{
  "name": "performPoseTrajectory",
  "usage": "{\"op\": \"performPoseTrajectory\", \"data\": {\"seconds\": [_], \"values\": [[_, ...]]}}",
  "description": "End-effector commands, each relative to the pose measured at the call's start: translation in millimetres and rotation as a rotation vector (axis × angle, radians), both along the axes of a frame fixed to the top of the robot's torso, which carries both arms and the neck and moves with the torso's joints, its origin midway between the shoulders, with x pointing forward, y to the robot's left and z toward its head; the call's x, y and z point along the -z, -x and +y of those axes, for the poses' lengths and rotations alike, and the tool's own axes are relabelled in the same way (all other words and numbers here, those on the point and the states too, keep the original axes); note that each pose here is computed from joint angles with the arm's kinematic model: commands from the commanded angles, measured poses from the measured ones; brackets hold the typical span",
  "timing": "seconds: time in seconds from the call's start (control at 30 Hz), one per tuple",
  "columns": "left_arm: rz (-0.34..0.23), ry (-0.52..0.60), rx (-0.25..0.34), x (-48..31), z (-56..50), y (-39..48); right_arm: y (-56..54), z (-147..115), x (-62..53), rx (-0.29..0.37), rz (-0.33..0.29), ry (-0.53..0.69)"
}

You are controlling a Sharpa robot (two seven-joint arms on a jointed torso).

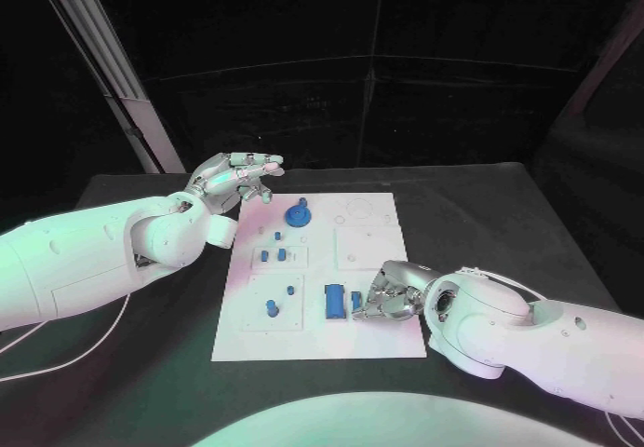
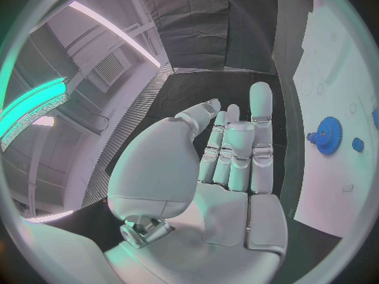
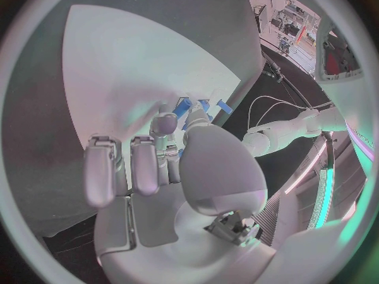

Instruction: Assemble the parts on the task board

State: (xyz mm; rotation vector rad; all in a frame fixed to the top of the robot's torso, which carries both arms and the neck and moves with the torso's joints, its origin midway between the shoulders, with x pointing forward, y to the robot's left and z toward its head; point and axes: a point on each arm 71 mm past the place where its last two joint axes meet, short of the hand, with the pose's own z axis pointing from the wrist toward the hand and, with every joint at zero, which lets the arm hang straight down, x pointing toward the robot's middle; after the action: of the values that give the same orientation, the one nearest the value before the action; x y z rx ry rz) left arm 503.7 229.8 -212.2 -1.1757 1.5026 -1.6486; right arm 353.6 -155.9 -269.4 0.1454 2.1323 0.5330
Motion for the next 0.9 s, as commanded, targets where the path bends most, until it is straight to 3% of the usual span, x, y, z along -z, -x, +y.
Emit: {"op": "performPoseTrajectory", "data": {"seconds": [0.03,0.63,0.8,0.9], "values": [[-0.002,0.009,0.009,-1.3,-1.1,-0.1,-1.0,-0.1,1.2,-0.008,0.004,0.015],[-0.002,0.008,0.010,-1.2,-1.7,-0.4,-5.2,1.1,5.7,-0.017,0.011,0.023],[-0.002,0.008,0.008,-1.1,-1.0,-0.6,-5.1,0.7,1.9,-0.014,-0.013,-0.045],[-0.002,0.007,0.007,-1.1,-0.5,-0.8,-3.8,-2.6,1.7,-0.008,0.020,-0.114]]}}
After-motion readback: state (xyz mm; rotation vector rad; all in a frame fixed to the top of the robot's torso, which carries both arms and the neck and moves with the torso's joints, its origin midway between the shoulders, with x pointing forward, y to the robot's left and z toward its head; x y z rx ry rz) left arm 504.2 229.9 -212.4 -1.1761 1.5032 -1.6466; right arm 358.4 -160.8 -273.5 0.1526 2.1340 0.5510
